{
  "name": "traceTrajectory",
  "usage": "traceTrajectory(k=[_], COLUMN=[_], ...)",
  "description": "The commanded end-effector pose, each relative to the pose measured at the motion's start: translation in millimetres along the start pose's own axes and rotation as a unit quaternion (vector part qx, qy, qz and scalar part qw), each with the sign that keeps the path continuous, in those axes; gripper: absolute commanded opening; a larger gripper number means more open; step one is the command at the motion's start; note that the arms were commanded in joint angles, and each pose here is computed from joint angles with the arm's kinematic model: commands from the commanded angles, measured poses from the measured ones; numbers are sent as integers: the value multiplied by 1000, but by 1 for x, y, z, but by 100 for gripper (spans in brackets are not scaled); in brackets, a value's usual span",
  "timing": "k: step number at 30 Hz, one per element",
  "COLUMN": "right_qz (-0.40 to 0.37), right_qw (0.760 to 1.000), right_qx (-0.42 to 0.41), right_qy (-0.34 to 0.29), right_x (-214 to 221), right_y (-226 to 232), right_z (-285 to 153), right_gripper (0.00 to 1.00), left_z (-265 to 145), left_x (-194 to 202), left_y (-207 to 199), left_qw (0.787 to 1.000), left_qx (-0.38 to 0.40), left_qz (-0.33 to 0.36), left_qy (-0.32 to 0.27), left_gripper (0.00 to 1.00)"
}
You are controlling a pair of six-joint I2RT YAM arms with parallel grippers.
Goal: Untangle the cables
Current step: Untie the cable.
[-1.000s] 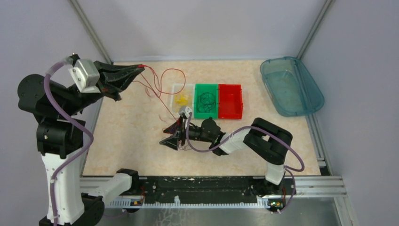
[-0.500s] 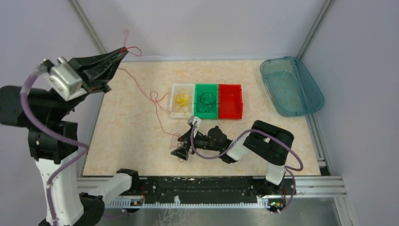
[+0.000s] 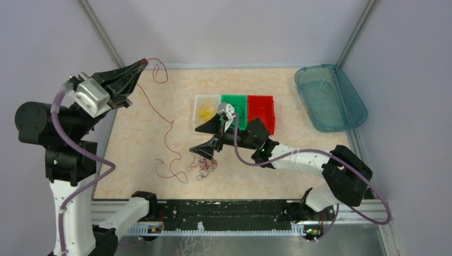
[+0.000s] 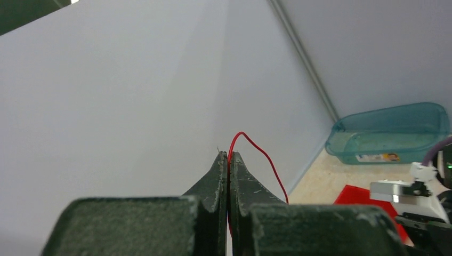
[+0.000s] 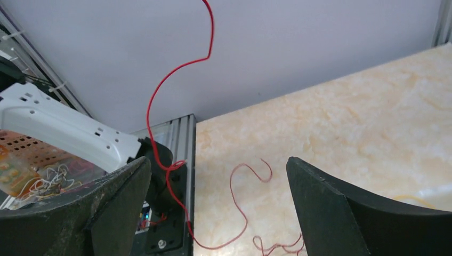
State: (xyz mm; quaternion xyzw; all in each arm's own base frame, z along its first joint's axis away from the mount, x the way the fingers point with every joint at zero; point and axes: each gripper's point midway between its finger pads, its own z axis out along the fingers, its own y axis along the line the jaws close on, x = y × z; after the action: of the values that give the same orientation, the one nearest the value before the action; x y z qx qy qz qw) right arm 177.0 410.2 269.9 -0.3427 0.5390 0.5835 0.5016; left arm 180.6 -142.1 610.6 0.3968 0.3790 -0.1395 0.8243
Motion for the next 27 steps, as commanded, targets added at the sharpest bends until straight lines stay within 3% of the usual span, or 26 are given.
traceTrajectory(k=[1, 6, 10, 16, 23, 27], right_qz=[-38, -46, -49, -84, -100, -73], right_qw=[998, 998, 998, 995, 992, 982], right_qx=[-39, 13, 9, -45, -69, -166], right_qy=[7, 45, 45, 27, 33, 54], right_x=[-30, -1, 4, -23, -23, -11], right_y=[18, -11, -13, 4, 2, 37], right_z=[11, 12, 14, 37, 85, 117], right_gripper=[99, 99, 99, 95, 92, 90], left_z=[-3, -17, -23, -15, -15, -13], left_x=[-11, -51, -99, -129, -125, -119], left_y=[48, 102, 109, 110, 101, 98], left_qw=[989, 939, 912, 916, 926, 929], left_qx=[-108, -231, -245, -227, -207, -199], left_qz=[103, 254, 323, 317, 301, 299], left_qy=[-7, -27, -66, -93, -92, -87], left_gripper=[0, 0, 0, 0, 0, 0])
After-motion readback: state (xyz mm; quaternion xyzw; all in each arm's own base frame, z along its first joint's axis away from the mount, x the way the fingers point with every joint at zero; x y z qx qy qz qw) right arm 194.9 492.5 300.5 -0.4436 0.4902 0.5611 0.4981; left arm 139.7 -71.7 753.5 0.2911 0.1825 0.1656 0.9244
